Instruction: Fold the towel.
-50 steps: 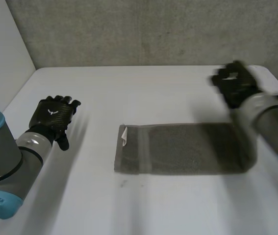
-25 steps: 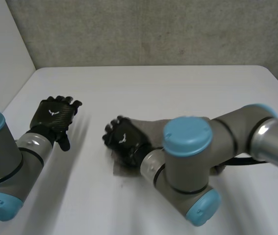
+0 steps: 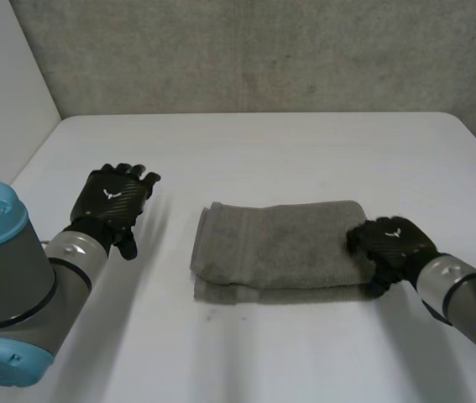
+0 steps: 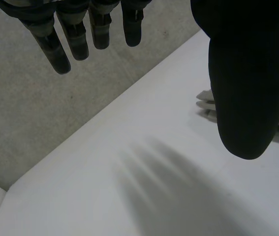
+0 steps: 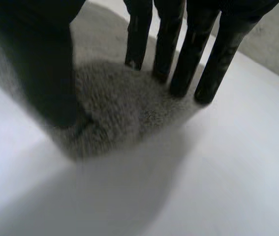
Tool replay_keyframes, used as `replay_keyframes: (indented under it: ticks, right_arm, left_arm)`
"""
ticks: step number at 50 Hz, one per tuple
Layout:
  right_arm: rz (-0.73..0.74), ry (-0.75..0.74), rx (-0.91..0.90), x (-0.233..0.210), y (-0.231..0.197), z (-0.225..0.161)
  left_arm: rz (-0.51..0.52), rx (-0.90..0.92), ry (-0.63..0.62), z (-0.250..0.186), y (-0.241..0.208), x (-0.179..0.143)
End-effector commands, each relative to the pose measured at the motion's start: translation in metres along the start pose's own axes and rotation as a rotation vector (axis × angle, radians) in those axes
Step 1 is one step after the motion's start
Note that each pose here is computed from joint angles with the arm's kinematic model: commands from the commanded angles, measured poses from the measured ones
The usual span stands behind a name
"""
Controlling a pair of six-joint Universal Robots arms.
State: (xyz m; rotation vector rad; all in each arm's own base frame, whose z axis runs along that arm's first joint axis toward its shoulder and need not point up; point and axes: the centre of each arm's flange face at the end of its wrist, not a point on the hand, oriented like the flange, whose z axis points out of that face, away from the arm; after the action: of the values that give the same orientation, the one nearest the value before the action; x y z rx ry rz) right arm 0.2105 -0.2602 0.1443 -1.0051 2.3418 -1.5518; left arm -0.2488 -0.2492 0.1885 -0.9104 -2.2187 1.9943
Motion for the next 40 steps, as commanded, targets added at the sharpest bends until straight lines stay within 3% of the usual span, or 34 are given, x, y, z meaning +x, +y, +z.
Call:
replay_keyframes:
  ticks: [1, 11, 13, 16, 20, 23, 27, 36, 40]
  right_arm:
    - [-0.060, 0.046, 0.021, 0.011, 0.012, 0.011]
    - [-0.150, 0.102, 0.168, 0.021, -0.031, 0.025]
    - [-0.189, 0.023, 0.281, -0.017, -0.067, 0.022]
    - [-0.204, -0.072, 0.350, -0.055, -0.087, 0.021]
    - [-0.233, -0.169, 0.366, -0.093, -0.088, 0.026]
    - [-0.281, -0.301, 0.389, -0.146, -0.085, 0.021]
    - [-0.338, -0.430, 0.341, -0.194, -0.061, 0.021]
    - [-0.318, -0.385, 0.282, -0.188, -0.061, 0.019]
    - [-0.197, -0.230, 0.304, -0.151, -0.090, 0.005]
  left_arm:
    - [0.000, -0.002, 0.007, -0.001, 0.000, 0.002]
    - [0.001, 0.005, 0.002, -0.003, -0.002, 0.001]
    - [0.001, 0.009, 0.001, -0.003, -0.003, 0.001]
    - [0.001, 0.014, -0.004, -0.003, -0.005, 0.000]
    - [-0.002, 0.022, -0.014, -0.004, -0.008, -0.003]
    - [-0.003, 0.037, -0.021, -0.004, -0.012, -0.005]
    - [-0.014, 0.064, -0.036, -0.003, -0.020, -0.010]
    - [-0.127, 0.129, -0.053, 0.005, -0.039, -0.019]
    - [-0.224, 0.168, -0.047, 0.017, -0.052, -0.021]
